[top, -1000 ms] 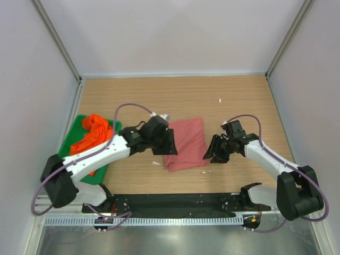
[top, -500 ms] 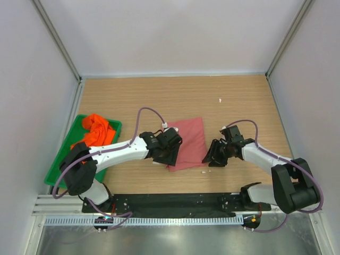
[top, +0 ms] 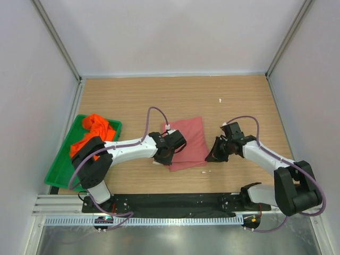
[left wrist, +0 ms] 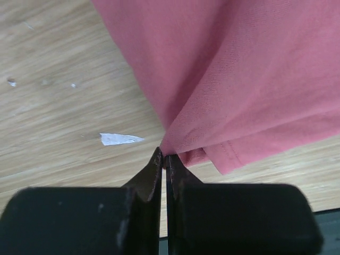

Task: Fold and stack the t-shirts
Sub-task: Flatten the tshirt out

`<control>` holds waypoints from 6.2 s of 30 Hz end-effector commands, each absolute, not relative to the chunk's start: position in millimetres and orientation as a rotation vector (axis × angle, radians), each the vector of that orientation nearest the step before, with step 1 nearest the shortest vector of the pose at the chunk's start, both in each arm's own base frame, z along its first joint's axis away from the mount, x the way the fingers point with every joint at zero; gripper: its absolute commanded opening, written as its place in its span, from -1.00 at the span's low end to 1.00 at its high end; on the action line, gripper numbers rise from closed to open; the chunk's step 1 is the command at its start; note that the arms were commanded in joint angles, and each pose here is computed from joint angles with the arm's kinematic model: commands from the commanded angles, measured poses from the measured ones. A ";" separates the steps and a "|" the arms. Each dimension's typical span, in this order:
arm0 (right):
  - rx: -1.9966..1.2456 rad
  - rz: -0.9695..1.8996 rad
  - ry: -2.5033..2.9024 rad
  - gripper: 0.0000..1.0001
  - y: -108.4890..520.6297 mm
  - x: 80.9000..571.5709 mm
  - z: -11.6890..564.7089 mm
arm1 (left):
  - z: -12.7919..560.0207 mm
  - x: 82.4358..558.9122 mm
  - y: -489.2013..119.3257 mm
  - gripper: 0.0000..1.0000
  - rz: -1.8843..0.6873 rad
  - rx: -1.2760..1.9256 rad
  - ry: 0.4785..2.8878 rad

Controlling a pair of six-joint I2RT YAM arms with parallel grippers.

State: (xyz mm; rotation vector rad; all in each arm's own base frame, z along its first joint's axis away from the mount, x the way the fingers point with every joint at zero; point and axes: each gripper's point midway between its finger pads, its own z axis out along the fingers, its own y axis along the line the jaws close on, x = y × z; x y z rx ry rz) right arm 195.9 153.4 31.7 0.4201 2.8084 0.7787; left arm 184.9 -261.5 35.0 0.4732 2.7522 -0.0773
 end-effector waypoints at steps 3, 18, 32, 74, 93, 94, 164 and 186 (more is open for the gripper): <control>0.315 0.622 2.737 -0.97 136.9 212.0 70.9 | 90.5 223.4 -257.5 -1.00 0.053 0.483 2.570; 0.043 0.485 2.321 -0.97 96.4 190.5 332.3 | 371.4 163.0 -195.0 -1.00 -0.482 0.486 2.016; 0.083 0.049 2.593 0.17 81.2 324.1 226.5 | 268.6 276.7 -225.2 -0.01 -0.205 0.374 2.445; 0.181 0.791 2.868 -0.95 189.6 60.8 84.8 | 72.1 103.2 -346.3 -1.00 -0.642 0.697 2.869; -0.012 0.461 2.000 -0.98 156.9 207.5 446.5 | 523.2 340.9 -248.9 -1.00 -0.619 0.252 1.616; -0.042 0.482 2.025 -0.98 160.5 202.4 445.7 | 519.7 348.2 -249.9 -1.00 -0.602 0.261 1.630; -0.041 0.055 2.846 -0.97 173.4 278.1 29.7 | 38.2 335.7 -212.8 -0.97 -0.299 0.041 2.915; -0.101 0.148 2.721 -0.03 158.9 289.1 102.6 | 68.5 133.0 -145.0 0.25 -0.178 -0.187 3.011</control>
